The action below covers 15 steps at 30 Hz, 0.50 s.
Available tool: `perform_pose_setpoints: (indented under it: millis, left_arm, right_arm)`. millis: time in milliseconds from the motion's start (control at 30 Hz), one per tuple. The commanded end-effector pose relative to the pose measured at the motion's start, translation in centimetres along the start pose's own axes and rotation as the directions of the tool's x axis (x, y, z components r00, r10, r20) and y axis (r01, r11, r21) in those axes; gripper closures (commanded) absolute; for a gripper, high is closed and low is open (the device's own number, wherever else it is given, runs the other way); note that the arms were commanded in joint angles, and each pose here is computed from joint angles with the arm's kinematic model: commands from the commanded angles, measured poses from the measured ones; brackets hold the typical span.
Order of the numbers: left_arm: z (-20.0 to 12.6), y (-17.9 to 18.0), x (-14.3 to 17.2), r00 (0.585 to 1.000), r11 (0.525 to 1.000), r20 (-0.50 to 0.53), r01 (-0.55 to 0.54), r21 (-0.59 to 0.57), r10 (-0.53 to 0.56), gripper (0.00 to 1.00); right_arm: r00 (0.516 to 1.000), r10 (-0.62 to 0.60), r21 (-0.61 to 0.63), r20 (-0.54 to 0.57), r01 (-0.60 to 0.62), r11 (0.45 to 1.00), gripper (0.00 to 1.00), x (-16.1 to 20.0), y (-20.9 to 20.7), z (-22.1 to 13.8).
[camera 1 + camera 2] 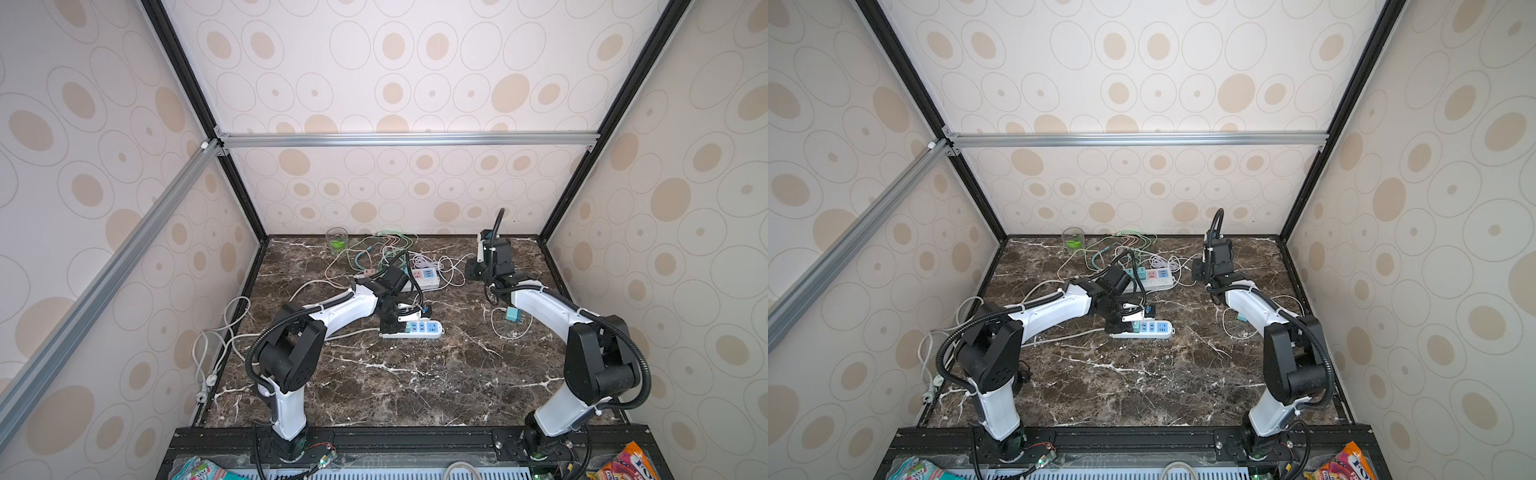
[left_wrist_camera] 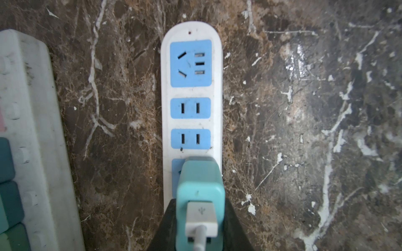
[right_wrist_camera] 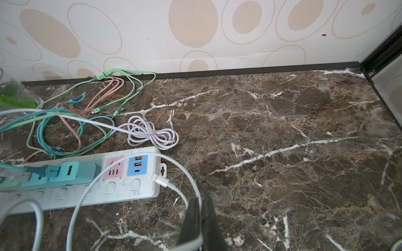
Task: Insert plugs into power strip
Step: Insert the plug into the socket, then place the power cord at the center of the table.
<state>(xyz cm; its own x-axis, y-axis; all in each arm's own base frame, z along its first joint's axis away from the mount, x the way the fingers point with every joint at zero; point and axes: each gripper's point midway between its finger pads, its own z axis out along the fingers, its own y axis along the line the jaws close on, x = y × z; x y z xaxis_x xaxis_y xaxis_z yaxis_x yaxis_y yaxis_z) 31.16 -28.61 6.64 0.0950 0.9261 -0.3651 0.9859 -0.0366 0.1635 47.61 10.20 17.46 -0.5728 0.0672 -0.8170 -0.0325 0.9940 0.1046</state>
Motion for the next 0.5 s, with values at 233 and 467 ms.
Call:
perform_pose_setpoints:
  millis: [233,467]
  left_arm:
    - [1.4,-0.9,0.5,1.0,1.0,0.01,0.009,0.024,-0.009,0.6]
    - [-4.7,1.4,-3.2,0.984,0.988,0.176,0.054,-0.141,-0.029,0.02]
  right_arm:
    - [0.994,-0.048,-0.096,-0.098,0.038,0.995,0.99,2.2,1.6,1.0]
    - [0.981,-0.063,-0.094,-0.183,0.047,0.994,0.77,3.6,1.8,3.3]
